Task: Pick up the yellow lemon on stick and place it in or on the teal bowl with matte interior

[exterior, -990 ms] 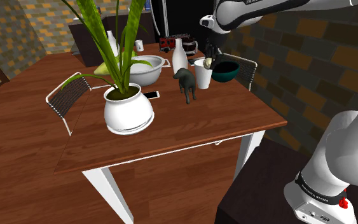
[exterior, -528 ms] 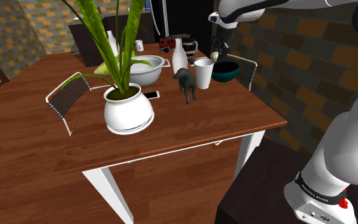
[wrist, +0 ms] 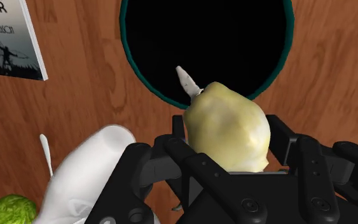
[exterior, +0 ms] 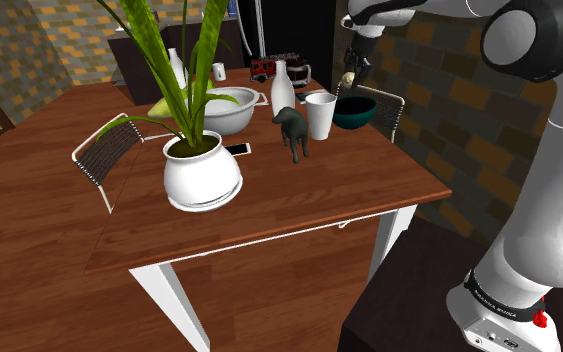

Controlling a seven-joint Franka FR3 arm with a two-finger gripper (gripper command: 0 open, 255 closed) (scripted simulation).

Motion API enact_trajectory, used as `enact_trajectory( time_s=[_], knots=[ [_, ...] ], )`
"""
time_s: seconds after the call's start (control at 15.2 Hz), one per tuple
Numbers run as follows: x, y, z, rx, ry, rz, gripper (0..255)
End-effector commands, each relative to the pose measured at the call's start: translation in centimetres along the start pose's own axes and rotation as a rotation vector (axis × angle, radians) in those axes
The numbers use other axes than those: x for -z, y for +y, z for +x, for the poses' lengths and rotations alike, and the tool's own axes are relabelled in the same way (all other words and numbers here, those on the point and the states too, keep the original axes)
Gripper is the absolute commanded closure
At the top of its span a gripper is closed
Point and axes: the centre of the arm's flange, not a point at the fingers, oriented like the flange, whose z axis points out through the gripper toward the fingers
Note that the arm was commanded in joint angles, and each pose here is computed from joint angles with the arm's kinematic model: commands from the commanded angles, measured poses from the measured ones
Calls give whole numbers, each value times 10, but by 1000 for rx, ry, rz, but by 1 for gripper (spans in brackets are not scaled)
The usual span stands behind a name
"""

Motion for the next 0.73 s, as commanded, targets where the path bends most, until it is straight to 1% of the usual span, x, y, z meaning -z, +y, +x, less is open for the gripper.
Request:
enact_trajectory(
  time_s=[0.0,0.13,0.66],
  knots=[
    [-4,17,-18,2,1,0,255],
    [-6,35,-36,2,1,0,255],
    [-47,23,-41,2,1,0,255]
  ],
)
